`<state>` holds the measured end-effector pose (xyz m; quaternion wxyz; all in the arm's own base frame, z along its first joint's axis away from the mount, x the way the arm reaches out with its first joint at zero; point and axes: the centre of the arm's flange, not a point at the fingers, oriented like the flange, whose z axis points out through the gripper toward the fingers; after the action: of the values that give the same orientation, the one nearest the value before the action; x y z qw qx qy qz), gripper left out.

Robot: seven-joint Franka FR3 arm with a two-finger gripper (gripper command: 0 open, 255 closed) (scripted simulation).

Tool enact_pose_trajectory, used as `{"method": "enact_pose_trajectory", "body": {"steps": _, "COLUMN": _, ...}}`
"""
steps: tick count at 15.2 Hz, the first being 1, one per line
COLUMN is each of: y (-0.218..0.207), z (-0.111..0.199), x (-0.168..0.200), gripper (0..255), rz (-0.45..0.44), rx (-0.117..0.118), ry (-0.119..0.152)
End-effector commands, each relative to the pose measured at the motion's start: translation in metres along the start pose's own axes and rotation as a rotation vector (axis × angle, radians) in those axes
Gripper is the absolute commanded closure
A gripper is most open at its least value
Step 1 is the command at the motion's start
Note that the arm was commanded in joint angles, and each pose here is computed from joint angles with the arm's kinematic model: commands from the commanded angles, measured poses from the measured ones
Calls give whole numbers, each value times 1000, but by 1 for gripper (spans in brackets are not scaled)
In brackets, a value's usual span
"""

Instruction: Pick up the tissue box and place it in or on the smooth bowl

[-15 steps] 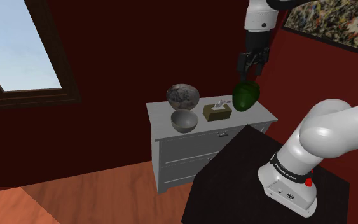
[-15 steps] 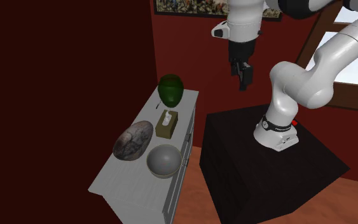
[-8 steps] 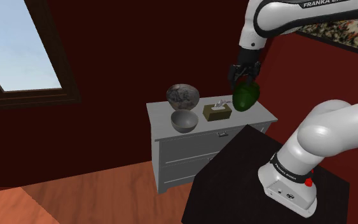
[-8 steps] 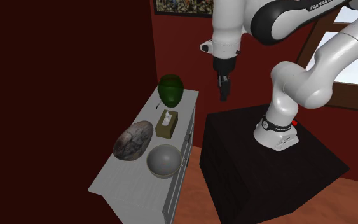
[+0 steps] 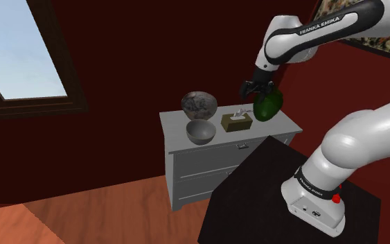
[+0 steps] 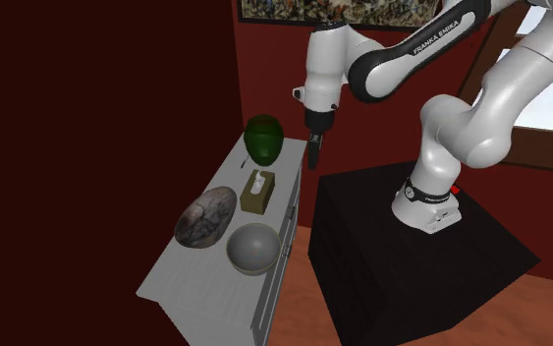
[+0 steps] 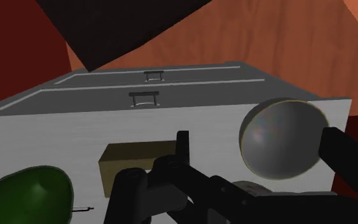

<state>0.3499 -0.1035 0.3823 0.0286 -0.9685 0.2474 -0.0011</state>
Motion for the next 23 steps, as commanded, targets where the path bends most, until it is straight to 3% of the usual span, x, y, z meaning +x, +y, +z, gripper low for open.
{"method": "enact_pose_trajectory", "body": {"steps": 1, "y": 13, "z": 16, "x": 15, "gripper": 0, "rz": 48, "rx": 23, "ry": 30}}
{"method": "enact_pose_trajectory", "body": {"steps": 22, "y": 141, "z": 209, "x": 148, "gripper": 0, "rz": 528, "rx": 263, "ry": 290}}
{"method": "enact_pose_trajectory", "body": {"steps": 23, "y": 142, "z": 209, "x": 149, "gripper": 0, "rz": 530, "rx": 264, "ry": 291}}
